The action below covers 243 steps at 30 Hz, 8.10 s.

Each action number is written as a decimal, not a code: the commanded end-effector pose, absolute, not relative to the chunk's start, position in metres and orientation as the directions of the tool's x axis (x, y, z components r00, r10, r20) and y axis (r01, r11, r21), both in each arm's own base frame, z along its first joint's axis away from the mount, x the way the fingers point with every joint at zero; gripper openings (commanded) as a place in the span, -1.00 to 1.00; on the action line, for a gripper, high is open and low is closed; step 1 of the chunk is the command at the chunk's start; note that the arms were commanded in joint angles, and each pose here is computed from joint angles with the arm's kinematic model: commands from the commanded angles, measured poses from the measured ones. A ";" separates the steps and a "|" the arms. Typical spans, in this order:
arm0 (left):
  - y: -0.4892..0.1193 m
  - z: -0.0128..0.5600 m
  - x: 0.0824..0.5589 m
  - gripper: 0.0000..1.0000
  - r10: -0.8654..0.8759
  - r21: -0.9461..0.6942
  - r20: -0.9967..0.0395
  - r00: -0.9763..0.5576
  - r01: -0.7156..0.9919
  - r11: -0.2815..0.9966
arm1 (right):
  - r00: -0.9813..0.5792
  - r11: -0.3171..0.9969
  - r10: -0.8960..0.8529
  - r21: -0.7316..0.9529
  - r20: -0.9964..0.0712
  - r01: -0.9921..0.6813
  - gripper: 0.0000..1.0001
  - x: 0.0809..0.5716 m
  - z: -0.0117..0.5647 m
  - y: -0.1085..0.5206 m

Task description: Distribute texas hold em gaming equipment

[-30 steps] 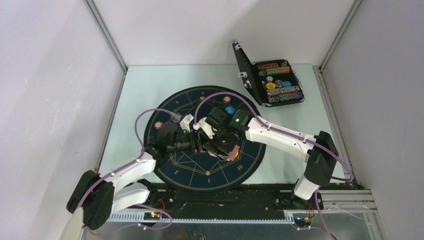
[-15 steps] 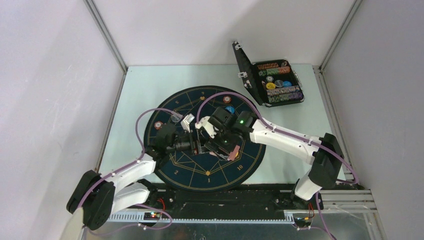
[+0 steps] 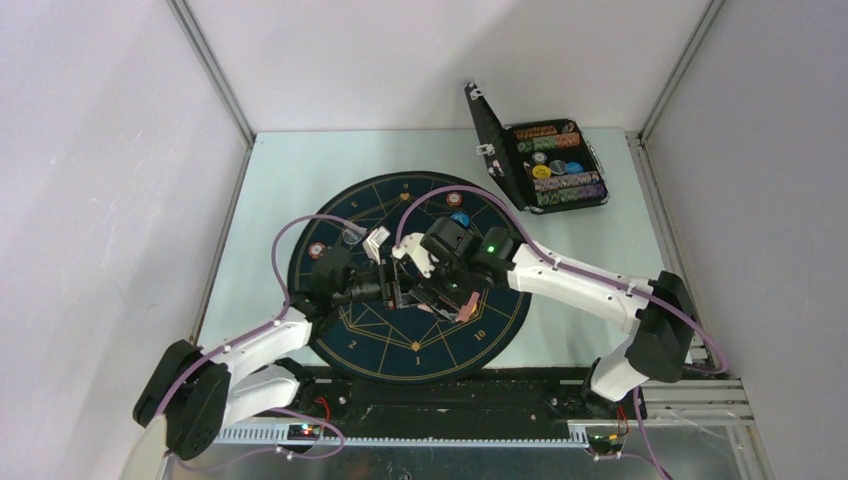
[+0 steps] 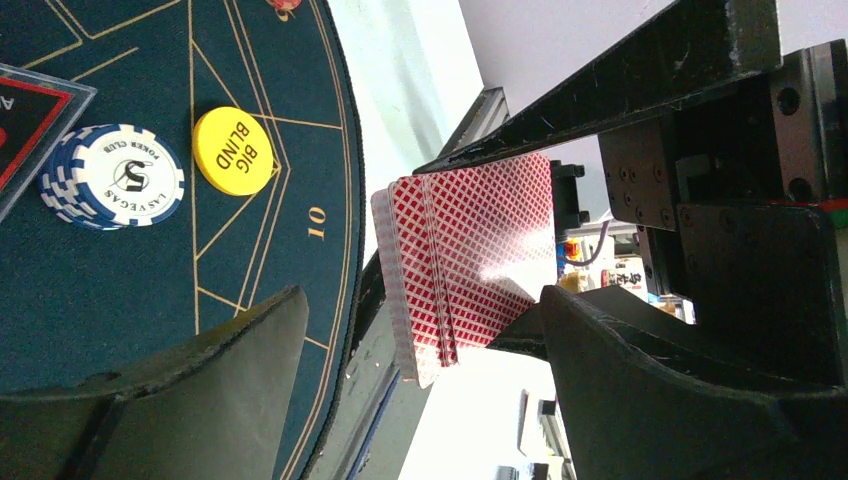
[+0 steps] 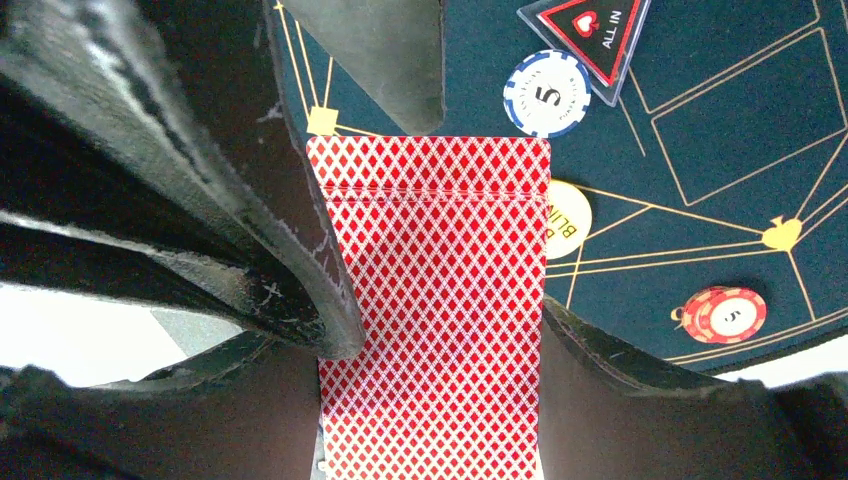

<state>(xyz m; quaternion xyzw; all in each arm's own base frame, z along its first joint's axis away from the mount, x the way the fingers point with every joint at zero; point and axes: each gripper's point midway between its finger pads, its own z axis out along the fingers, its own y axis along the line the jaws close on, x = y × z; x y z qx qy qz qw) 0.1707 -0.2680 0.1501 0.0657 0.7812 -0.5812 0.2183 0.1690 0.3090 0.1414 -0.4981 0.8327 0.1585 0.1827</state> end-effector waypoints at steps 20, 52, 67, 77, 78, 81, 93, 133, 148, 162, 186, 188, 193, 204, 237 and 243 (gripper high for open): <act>-0.277 0.162 0.169 0.66 -0.104 -0.867 -0.456 -0.884 0.415 0.276 | -0.373 0.439 -0.642 0.077 -0.670 -0.895 -1.00 0.179 0.186 0.334; -0.251 0.170 0.188 0.38 -0.169 -0.769 -0.551 -0.818 0.417 0.485 | -0.365 0.457 -0.615 0.062 -0.699 -0.887 -1.00 0.177 0.192 0.324; -0.254 0.194 0.179 0.16 -0.192 -0.805 -0.547 -0.815 0.449 0.387 | -0.365 0.461 -0.615 0.058 -0.699 -0.886 -1.00 0.178 0.192 0.323; -0.245 0.190 0.189 -0.14 -0.228 -0.779 -0.565 -0.793 0.421 0.464 | -0.382 0.474 -0.620 0.061 -0.685 -0.879 -1.00 0.177 0.188 0.320; -0.244 0.190 0.188 -0.15 -0.229 -0.778 -0.566 -0.792 0.422 0.465 | -0.385 0.476 -0.618 0.064 -0.685 -0.877 -1.00 0.177 0.188 0.319; -0.243 0.190 0.190 -0.25 -0.234 -0.780 -0.562 -0.793 0.415 0.468 | -0.392 0.480 -0.615 0.069 -0.684 -0.874 -1.00 0.177 0.187 0.319; -0.228 0.196 0.198 -0.94 -0.275 -0.775 -0.566 -0.777 0.389 0.498 | -0.426 0.516 -0.609 0.073 -0.669 -0.853 -1.00 0.182 0.183 0.313; -0.194 0.159 0.221 -1.00 -0.444 -0.876 -0.405 -0.799 0.201 0.438 | -0.614 0.831 -0.459 -0.066 -0.642 -0.552 -1.00 0.247 0.170 0.249; -0.307 0.141 0.159 -1.00 -0.112 -0.841 -0.435 -0.893 0.359 0.404 | -0.647 0.871 -0.400 -0.051 -0.650 -0.488 -1.00 0.251 0.172 0.232; -0.361 0.097 0.145 -1.00 0.021 -0.810 -0.396 -0.918 0.360 0.464 | -0.659 0.883 -0.390 -0.059 -0.643 -0.465 -1.00 0.252 0.172 0.222; -0.315 0.061 0.150 -0.05 -0.051 -0.683 -0.407 -0.912 0.267 0.680 | -0.660 0.881 -0.394 -0.057 -0.640 -0.470 -1.00 0.251 0.170 0.219; -0.308 0.067 0.150 0.22 -0.057 -0.667 -0.426 -0.903 0.271 0.694 | -0.658 0.874 -0.402 -0.052 -0.637 -0.483 -1.00 0.249 0.169 0.221; -0.290 0.108 0.155 0.85 -0.092 -0.644 -0.519 -0.850 0.318 0.696 | -0.627 0.842 -0.439 -0.050 -0.643 -0.538 -1.00 0.241 0.169 0.229; -0.249 0.164 0.186 0.99 -0.310 -0.770 -0.526 -0.792 0.289 0.569 | -0.499 0.632 -0.586 0.025 -0.638 -0.775 -1.00 0.194 0.169 0.273; -0.304 0.187 0.172 0.99 -0.143 -0.839 -0.521 -0.841 0.474 0.269 | -0.442 0.515 -0.635 0.078 -0.633 -0.853 -1.00 0.171 0.166 0.292; -0.313 0.178 0.168 1.00 -0.090 -0.825 -0.524 -0.847 0.479 0.298 | -0.438 0.513 -0.632 0.079 -0.639 -0.855 -1.00 0.170 0.168 0.293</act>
